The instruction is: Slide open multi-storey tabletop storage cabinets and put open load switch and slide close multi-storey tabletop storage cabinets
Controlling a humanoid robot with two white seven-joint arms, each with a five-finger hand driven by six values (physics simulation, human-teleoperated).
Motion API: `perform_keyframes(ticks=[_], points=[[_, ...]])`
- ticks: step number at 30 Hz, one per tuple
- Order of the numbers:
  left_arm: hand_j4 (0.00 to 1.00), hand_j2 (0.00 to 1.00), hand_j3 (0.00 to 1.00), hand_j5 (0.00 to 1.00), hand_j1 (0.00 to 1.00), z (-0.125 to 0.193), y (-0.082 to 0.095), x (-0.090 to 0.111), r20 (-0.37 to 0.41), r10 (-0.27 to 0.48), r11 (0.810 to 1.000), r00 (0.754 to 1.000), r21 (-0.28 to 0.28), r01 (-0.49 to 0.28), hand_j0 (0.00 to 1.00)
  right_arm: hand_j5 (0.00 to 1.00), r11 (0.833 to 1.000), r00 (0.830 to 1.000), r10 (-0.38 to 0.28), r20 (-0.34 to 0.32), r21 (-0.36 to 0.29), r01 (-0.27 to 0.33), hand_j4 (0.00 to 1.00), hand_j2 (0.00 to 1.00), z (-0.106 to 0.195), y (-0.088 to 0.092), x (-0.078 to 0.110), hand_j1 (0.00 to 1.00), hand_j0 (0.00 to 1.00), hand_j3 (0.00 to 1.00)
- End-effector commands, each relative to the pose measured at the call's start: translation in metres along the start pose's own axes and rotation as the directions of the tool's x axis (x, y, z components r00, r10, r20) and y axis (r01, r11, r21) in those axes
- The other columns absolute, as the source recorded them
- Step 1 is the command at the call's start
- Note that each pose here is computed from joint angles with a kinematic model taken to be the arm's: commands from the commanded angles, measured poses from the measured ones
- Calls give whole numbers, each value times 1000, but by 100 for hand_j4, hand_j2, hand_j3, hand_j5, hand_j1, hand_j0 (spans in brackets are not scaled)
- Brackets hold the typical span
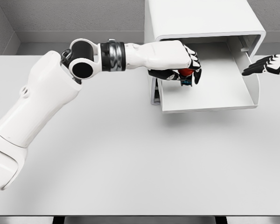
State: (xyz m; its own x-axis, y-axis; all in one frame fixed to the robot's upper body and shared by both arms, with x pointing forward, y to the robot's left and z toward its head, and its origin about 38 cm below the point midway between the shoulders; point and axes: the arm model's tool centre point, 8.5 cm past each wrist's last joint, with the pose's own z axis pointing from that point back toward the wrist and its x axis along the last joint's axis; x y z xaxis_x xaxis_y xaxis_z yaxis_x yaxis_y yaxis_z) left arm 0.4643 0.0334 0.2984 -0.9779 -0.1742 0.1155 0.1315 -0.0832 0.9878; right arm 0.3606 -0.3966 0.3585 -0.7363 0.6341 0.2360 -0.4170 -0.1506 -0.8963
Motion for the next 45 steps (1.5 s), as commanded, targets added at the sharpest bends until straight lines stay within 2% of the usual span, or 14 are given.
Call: perform_keyframes(ticks=[1,3,5,19,22,23,26,28,30,36,38,40,41,45], points=[[66,66,66,66,66,0,1,0,0,6,1000,1000,6,-6,66,100,1000,1000,-4,-1,-6,4,100,100,1,-1,0,100,100,100],[74,74,74,74,74,0,2,0,0,5,1000,1000,8,-5,74,100,1000,1000,-4,-1,-7,4,100,100,1,-1,0,100,100,100],[77,77,77,77,77,0,3,0,1,4,1000,1000,13,-4,77,100,1000,1000,-3,-1,-8,3,100,100,1,-2,0,100,100,100],[77,77,77,77,77,1,12,3,12,-5,1000,1000,28,4,77,100,1000,1000,5,-10,0,-5,100,100,3,-1,0,100,100,100],[77,77,77,77,77,4,20,9,31,-22,999,999,50,20,77,100,1000,1000,5,-8,0,-5,100,100,3,-1,1,100,100,100],[77,77,77,77,77,8,32,16,55,-37,997,998,71,33,77,100,1000,1000,5,-10,1,-5,100,100,3,-1,1,100,100,100],[76,76,76,76,76,43,54,34,124,-37,992,992,125,22,76,100,1000,1000,7,-8,0,-7,100,100,3,-2,1,100,100,100],[96,96,96,96,96,82,66,46,158,-20,990,987,144,-3,96,100,1000,1000,10,-6,-2,-10,100,100,3,-2,2,100,100,100],[100,100,100,100,100,122,73,55,166,11,988,986,150,-36,100,100,1000,1000,9,-6,0,-9,100,100,3,-2,2,100,100,100],[100,100,100,100,100,179,27,44,41,143,989,989,24,-144,100,100,1000,1000,18,9,-10,-18,100,100,0,-4,7,100,100,100],[100,100,100,100,100,190,8,41,7,182,983,983,4,-182,100,100,1000,1000,17,16,-10,-17,100,100,-3,-4,7,100,100,100],[100,100,100,100,100,213,1,37,-58,195,980,979,-16,-196,100,100,1000,1000,13,29,-7,-12,100,100,-7,-1,8,100,100,100],[100,100,100,100,100,218,-9,35,-75,219,975,973,-19,-221,100,100,1000,999,11,32,-8,-11,100,100,-8,-1,8,100,100,100],[100,100,100,100,100,246,-19,19,-173,247,967,954,-23,-254,100,100,1000,997,-4,76,-6,4,100,100,-24,5,11,100,100,100]])
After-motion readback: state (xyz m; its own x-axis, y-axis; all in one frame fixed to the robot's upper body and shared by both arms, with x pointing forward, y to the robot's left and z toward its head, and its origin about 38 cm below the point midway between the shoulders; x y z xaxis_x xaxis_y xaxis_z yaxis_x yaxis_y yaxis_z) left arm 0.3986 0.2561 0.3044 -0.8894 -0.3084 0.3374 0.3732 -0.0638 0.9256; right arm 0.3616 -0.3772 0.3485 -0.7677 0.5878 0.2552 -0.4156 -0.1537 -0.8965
